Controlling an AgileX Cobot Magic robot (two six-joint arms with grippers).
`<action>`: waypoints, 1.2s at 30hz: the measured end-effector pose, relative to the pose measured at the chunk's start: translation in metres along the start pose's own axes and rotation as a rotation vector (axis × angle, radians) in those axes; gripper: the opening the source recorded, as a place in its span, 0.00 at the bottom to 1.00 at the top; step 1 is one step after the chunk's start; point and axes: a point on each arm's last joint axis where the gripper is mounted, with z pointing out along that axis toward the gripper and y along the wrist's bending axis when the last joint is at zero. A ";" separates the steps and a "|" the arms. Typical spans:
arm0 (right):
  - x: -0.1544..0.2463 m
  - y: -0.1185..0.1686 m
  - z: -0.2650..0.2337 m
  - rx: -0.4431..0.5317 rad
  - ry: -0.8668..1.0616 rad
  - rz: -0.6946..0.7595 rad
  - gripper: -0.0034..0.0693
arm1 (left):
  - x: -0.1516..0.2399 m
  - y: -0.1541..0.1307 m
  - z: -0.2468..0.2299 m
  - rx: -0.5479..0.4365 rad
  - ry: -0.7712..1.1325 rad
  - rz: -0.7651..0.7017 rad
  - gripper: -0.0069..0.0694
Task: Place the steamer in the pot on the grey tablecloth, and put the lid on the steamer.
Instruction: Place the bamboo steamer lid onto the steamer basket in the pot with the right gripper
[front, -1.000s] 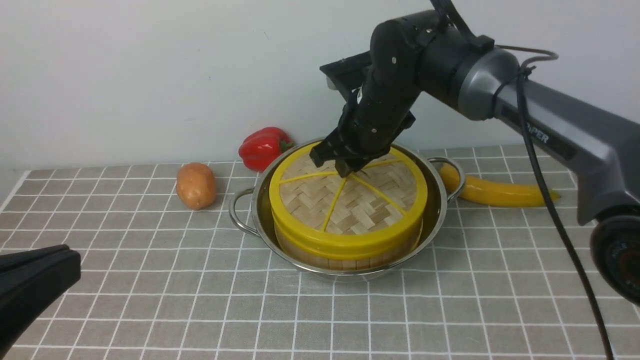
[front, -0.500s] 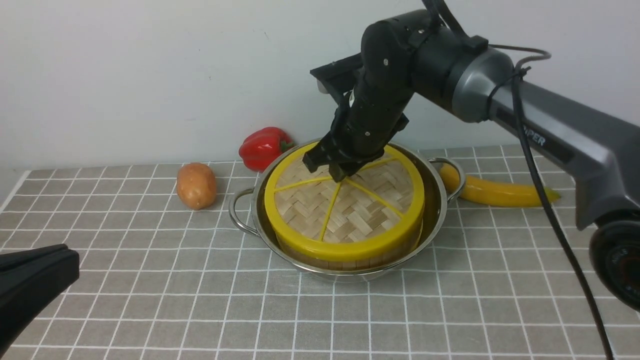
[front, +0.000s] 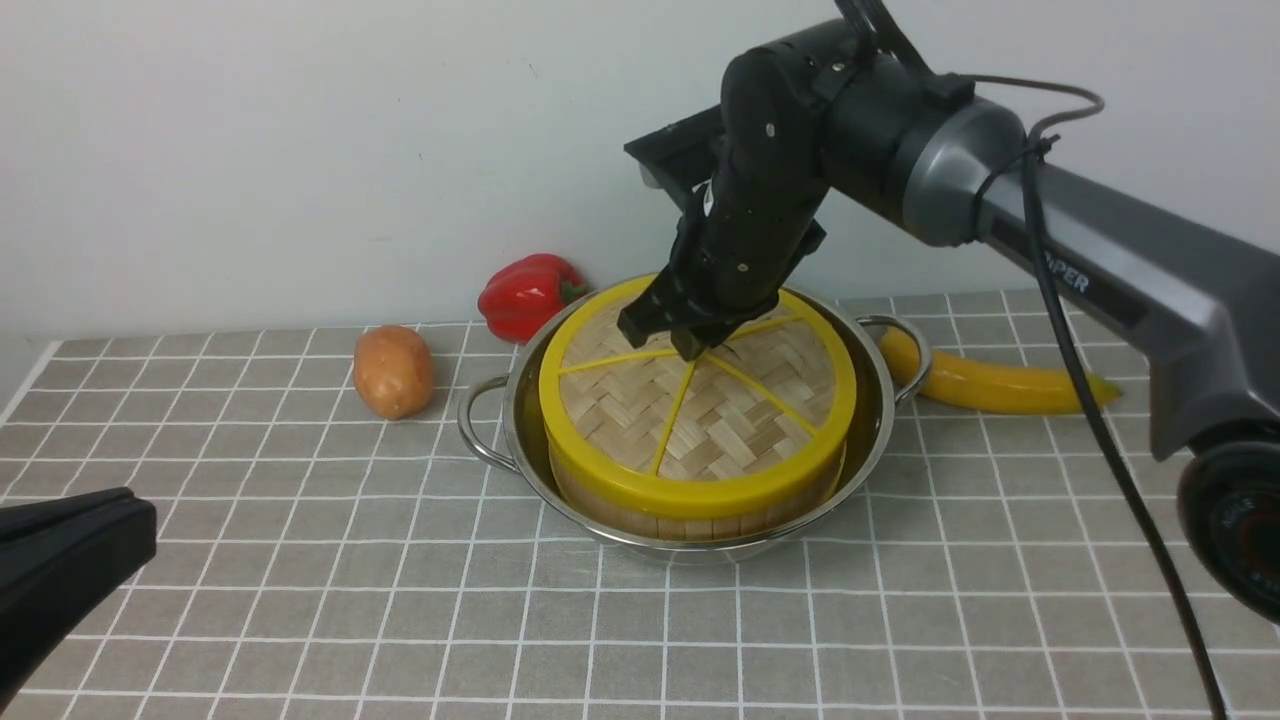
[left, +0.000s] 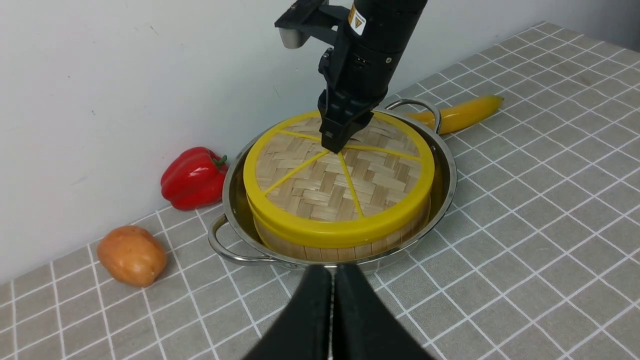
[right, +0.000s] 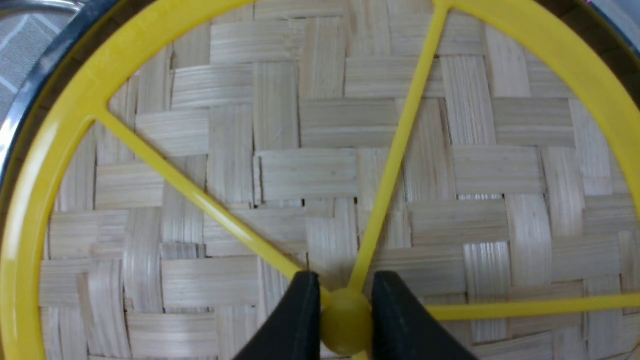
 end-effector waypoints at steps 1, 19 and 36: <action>0.000 0.000 0.000 0.000 0.000 0.000 0.25 | 0.000 0.000 0.000 0.000 0.000 0.000 0.09; 0.000 0.000 0.000 0.000 0.000 -0.027 0.25 | 0.000 0.000 0.000 0.000 0.000 0.001 0.09; 0.000 0.000 0.000 0.000 0.000 -0.049 0.25 | 0.000 0.000 0.000 0.000 0.000 0.001 0.09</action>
